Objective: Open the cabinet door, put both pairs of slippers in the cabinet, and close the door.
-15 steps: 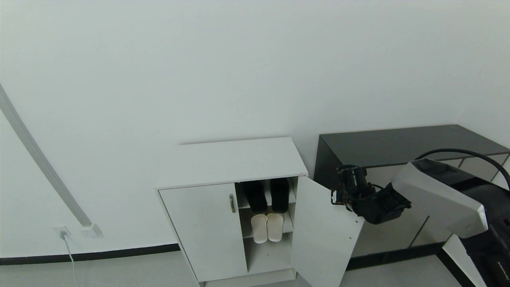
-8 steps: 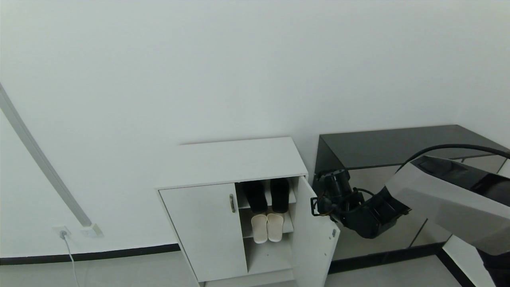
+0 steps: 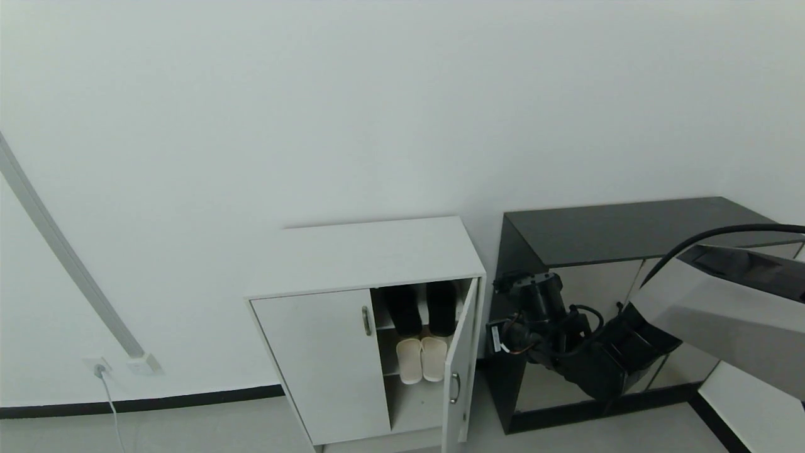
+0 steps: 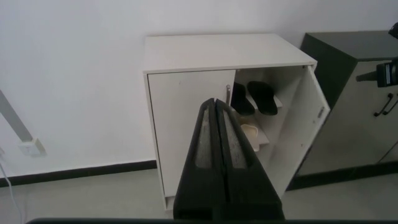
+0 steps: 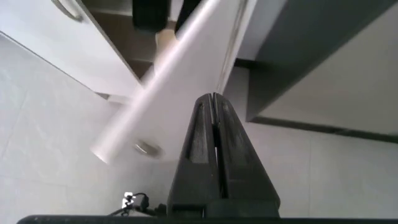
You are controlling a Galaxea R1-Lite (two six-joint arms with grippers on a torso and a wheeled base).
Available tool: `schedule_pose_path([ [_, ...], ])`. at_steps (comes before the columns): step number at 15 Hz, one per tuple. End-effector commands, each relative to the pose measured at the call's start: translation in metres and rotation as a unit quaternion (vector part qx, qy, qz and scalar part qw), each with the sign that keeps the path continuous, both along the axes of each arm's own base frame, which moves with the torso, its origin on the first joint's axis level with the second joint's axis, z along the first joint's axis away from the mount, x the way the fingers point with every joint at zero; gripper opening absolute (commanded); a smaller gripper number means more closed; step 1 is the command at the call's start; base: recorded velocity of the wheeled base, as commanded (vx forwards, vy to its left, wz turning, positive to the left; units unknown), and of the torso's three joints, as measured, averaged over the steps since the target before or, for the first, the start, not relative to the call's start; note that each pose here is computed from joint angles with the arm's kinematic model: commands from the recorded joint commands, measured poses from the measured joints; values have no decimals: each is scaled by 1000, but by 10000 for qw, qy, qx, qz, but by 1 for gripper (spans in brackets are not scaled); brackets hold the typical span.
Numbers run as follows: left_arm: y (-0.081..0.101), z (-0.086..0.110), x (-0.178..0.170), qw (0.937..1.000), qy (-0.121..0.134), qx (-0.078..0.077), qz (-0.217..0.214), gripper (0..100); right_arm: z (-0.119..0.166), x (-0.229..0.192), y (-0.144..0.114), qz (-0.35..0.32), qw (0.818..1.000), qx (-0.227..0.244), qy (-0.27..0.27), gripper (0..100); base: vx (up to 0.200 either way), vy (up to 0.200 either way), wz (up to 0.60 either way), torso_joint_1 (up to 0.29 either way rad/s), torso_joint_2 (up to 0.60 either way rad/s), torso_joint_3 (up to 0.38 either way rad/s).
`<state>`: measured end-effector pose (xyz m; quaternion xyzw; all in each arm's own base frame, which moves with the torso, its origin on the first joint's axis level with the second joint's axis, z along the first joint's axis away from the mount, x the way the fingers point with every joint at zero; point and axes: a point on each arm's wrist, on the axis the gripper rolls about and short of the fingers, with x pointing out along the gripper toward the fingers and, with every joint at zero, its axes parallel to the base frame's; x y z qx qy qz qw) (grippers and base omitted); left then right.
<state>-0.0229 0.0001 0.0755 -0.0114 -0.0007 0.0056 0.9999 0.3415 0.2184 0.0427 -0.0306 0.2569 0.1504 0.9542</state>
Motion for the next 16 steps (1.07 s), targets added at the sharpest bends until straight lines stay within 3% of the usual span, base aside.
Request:
schedule_pose_path([
  [1, 0, 0, 0, 10000, 6, -1, 5, 0, 3, -5, 3, 73, 10000, 23, -13, 0, 0, 0, 600, 2, 2, 2],
  [5, 0, 0, 0, 10000, 6, -9, -3, 0, 1, -7, 4, 243, 9996, 133, 3, 0, 0, 0, 600, -2, 2, 5],
  [11, 0, 0, 0, 10000, 6, -1, 5, 0, -14, -15, -2, 245, 9995, 175, -94, 0, 0, 0, 0, 0, 0, 0],
  [16, 0, 0, 0, 10000, 6, -1, 5, 0, -8, -40, -19, 245, 9994, 224, -139, 0, 0, 0, 0, 0, 0, 0],
])
